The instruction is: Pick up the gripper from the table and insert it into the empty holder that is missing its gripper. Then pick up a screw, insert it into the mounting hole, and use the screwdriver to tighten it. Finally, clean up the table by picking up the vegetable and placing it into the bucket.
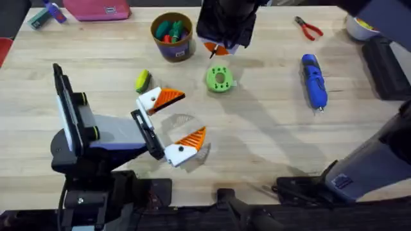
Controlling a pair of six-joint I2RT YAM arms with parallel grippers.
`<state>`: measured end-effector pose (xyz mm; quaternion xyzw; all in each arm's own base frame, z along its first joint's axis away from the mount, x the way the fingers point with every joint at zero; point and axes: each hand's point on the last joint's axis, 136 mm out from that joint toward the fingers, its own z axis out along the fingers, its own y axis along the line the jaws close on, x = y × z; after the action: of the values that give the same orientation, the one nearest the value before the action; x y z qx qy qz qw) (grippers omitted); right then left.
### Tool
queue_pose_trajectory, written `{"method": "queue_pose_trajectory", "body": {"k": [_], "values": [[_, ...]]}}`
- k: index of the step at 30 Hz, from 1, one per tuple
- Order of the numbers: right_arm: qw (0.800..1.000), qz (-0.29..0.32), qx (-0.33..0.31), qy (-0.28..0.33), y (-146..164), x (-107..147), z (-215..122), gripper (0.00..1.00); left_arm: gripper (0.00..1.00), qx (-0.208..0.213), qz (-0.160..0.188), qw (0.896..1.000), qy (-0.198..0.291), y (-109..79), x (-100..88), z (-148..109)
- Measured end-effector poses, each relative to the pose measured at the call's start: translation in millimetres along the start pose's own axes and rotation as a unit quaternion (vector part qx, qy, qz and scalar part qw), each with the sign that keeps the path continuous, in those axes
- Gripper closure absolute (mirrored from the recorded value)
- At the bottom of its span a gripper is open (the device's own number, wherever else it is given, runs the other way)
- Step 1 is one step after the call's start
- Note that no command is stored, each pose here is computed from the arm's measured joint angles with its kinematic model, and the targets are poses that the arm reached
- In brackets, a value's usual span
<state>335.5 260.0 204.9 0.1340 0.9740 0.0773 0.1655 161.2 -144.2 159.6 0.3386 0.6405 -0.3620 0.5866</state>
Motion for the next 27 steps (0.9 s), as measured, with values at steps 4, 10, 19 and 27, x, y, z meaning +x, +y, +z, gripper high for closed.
{"method": "queue_pose_trajectory", "body": {"k": [4,10,19,27], "values": [[1.000,-0.015,-0.001,0.002,3.5,5.6,-1.4,0.996,0.015,0.000,0.000,1.000,0.000,0.0,0.0,0.0],[0.998,-0.062,-0.001,-0.005,4.0,3.0,-1.4,0.996,0.015,0.000,0.000,1.000,0.000,0.0,0.0,0.0],[0.974,-0.220,-0.040,-0.038,16.9,7.3,-36.0,0.996,0.015,0.000,0.000,1.000,0.000,0.0,0.0,0.0],[0.913,-0.389,-0.093,-0.080,46.4,21.9,-84.8,0.996,0.016,0.000,0.000,1.000,0.000,0.0,0.0,0.0]]}}
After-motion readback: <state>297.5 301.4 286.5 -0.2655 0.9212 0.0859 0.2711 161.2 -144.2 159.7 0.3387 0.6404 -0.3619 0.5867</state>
